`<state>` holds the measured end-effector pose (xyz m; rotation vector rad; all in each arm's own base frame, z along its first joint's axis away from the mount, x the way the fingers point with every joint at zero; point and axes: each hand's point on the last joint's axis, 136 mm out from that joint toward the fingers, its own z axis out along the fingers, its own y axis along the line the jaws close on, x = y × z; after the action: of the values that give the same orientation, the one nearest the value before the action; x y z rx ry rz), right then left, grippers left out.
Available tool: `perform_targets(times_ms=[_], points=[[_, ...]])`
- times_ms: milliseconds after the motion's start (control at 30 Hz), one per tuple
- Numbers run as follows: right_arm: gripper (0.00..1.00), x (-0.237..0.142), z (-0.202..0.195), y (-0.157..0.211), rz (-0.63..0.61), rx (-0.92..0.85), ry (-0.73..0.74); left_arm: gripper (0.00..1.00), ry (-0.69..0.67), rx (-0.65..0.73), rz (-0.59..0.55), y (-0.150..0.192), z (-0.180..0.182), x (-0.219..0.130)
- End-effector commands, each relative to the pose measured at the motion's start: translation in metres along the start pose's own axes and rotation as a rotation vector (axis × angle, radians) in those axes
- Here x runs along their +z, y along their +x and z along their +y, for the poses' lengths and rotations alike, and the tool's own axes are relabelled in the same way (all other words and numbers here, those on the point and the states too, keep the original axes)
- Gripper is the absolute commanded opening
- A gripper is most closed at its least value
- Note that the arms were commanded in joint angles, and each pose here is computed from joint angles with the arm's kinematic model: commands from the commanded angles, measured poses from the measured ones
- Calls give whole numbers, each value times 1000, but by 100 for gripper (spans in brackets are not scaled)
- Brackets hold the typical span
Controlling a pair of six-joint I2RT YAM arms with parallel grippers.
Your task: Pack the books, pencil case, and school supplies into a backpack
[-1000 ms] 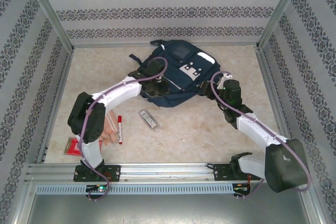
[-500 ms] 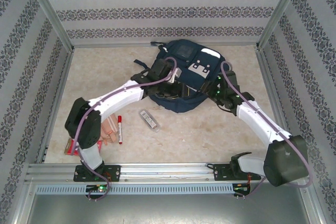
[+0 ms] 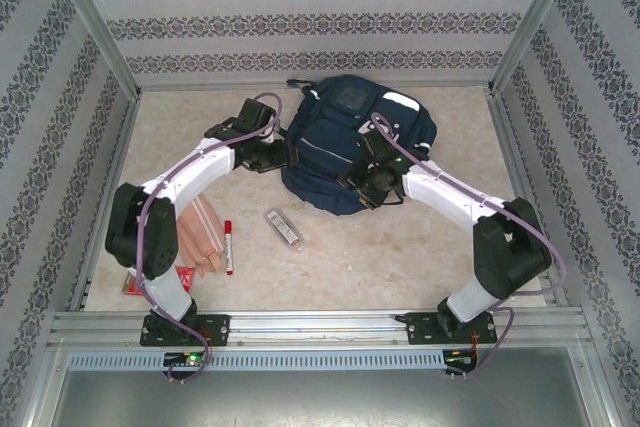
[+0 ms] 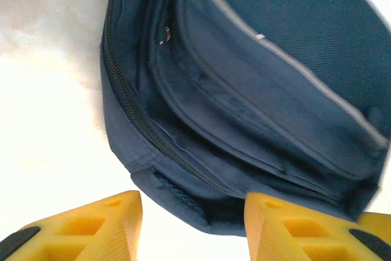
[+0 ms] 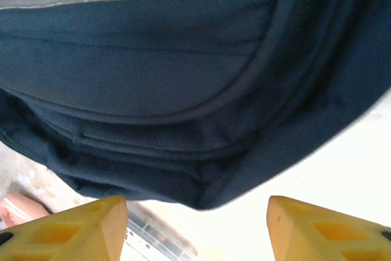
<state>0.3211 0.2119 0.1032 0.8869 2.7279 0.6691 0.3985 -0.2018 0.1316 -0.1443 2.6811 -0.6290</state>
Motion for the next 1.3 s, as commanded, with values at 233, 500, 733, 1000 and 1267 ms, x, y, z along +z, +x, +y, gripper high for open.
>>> perform_targets(times_ms=[233, 500, 733, 1000, 1267], points=[[27, 24, -54, -5, -14, -51, 148, 47, -19, 11, 141, 34, -13, 62], [20, 31, -118, -9, 10, -104, 224, 47, 67, 90, 298, 123, -69, 69], [24, 32, -123, -11, 52, -100, 191, 47, 190, 362, 143, 93, -114, -6], [53, -21, -94, -32, 76, -153, -4, 55, 329, 1074, -145, 57, -163, -46], [56, -71, -126, -95, -129, 46, -5, 56, 288, 1283, -96, 35, -179, 34]])
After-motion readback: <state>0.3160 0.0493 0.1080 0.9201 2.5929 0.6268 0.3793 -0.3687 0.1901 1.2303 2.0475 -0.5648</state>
